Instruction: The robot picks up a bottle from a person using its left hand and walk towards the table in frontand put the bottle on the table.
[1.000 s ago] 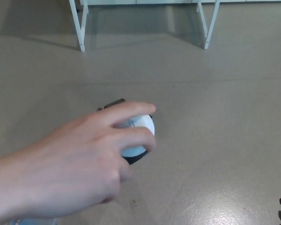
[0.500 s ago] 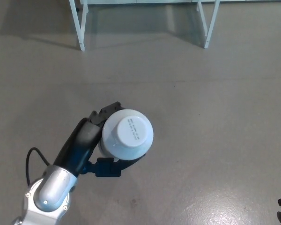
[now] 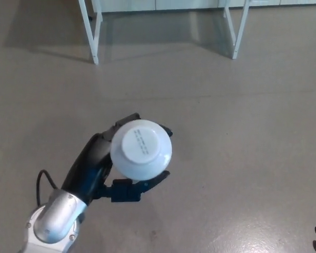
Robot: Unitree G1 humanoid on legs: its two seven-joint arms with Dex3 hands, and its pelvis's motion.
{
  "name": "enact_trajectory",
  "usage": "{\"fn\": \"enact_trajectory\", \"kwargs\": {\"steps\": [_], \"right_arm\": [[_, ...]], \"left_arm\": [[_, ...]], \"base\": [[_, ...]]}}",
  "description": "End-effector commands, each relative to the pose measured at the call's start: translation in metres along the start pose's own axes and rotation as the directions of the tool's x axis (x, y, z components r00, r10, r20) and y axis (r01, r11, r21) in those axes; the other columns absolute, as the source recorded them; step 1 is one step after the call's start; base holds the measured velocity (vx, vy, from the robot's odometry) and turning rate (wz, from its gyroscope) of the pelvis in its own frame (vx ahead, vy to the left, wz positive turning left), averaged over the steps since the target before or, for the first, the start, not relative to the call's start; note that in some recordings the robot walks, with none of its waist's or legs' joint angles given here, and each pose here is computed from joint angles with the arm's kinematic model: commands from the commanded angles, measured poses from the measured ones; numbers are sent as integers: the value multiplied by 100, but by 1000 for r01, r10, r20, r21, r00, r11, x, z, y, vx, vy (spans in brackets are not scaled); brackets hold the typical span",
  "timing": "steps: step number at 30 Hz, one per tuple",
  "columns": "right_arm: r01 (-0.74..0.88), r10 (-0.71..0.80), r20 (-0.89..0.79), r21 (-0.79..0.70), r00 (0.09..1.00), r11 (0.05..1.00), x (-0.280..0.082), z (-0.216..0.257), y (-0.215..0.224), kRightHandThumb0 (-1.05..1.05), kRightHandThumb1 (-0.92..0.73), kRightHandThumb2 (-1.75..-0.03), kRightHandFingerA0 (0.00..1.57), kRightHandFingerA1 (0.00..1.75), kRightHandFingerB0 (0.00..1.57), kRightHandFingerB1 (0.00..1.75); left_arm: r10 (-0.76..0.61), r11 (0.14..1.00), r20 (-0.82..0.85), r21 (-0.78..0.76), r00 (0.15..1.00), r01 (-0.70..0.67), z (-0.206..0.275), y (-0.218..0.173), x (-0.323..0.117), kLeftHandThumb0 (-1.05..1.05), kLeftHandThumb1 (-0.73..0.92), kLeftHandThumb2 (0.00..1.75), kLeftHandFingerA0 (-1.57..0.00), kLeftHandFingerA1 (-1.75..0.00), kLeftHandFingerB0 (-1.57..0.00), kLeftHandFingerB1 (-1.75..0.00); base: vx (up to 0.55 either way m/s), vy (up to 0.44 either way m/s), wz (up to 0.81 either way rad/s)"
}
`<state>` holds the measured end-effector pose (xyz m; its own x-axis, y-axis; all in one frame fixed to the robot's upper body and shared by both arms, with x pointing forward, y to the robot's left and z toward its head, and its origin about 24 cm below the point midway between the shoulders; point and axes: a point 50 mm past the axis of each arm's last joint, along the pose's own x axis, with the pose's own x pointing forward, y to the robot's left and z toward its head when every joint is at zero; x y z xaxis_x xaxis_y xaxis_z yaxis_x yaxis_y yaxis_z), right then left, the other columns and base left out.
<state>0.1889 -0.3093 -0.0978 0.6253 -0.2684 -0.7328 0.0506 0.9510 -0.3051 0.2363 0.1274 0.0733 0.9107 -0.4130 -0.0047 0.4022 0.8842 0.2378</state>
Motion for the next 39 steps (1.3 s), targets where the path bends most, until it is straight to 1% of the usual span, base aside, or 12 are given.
{"fn": "enact_trajectory", "kwargs": {"steps": [1, 3, 9, 15, 16, 22, 23, 24, 26, 29, 31, 39], "right_arm": [[14, -15, -7, -14, 1000, 1000, -1, -2, -6, -38, -59, -58, 71, 47, 61, 43], [15, -15, -9, -10, 1000, 1000, -1, -3, -6, -38, -58, -58, 72, 48, 62, 44], [11, -11, -11, -21, 1000, 1000, -1, -3, -5, -38, -57, -57, 70, 48, 61, 43], [12, -12, -19, -14, 1000, 1000, -2, -6, -4, -39, -55, -58, 71, 48, 61, 43], [12, -12, -17, -24, 1000, 1000, -2, -6, -4, -41, -57, -58, 72, 48, 61, 43], [12, -13, -18, -43, 1000, 999, -2, -6, -4, -41, -56, -58, 72, 49, 61, 43], [10, -10, -16, -33, 1000, 999, -2, -6, -4, -41, -55, -57, 70, 48, 60, 43], [8, -9, -16, -35, 1000, 999, -2, -6, -4, -41, -56, -58, 71, 48, 60, 43], [10, -11, -19, -54, 1000, 998, -2, -6, -4, -43, -56, -58, 72, 48, 61, 42], [11, -12, -20, -56, 1000, 998, -2, -6, -4, -43, -56, -58, 72, 48, 61, 42], [8, -9, -20, -52, 1000, 999, -2, -7, -3, -39, -57, -57, 70, 46, 62, 43], [7, -7, -13, -37, 1000, 999, -2, -5, -3, -39, -57, -58, 69, 47, 62, 43]], "left_arm": [[-100, 943, 28, -315, 995, 104, 6, 4, -4, -14, 79, 79, -104, -126, -75, -99], [-107, 935, 17, -338, 994, 107, 7, 4, -5, -15, 79, 77, -101, -128, -77, -95], [-113, 948, 17, -297, 993, 113, 10, 7, -7, -16, 77, 77, -103, -127, -75, -96], [-108, 945, -12, -311, 994, 99, 9, 6, -9, -15, 77, 78, -103, -127, -76, -95], [-111, 945, -13, -312, 994, 101, 9, 6, -9, -16, 77, 80, -104, -130, -77, -92], [-120, 941, -18, -319, 993, 108, 8, 7, -9, -17, 78, 79, -103, -131, -76, -92], [-107, 971, -24, -219, 994, 100, 9, 10, -9, -17, 80, 75, -99, -131, -72, -96], [-94, 983, -34, -161, 995, 88, 8, 12, -8, -15, 78, 79, -106, -130, -74, -99], [-57, 998, -62, -32, 996, 55, 4, 16, -6, -14, 78, 78, -107, -130, -77, -96], [-54, 998, -63, -20, 997, 53, 4, 16, -6, -14, 78, 78, -107, -130, -77, -96], [-36, 999, -115, -11, 993, 35, -2, 20, -7, -13, 78, 79, -105, -130, -77, -94], [-35, 999, -98, -4, 995, 35, -2, 21, -4, -13, 76, 82, -104, -131, -79, -95]], "base": [[134, 222, -15], [153, 286, -21], [233, 336, 1], [259, 27, 4], [265, -21, 5], [318, -69, 8], [434, -148, 80], [408, -98, 23], [361, -178, 2], [314, -140, -4], [359, -36, -17], [408, 118, -35]]}}
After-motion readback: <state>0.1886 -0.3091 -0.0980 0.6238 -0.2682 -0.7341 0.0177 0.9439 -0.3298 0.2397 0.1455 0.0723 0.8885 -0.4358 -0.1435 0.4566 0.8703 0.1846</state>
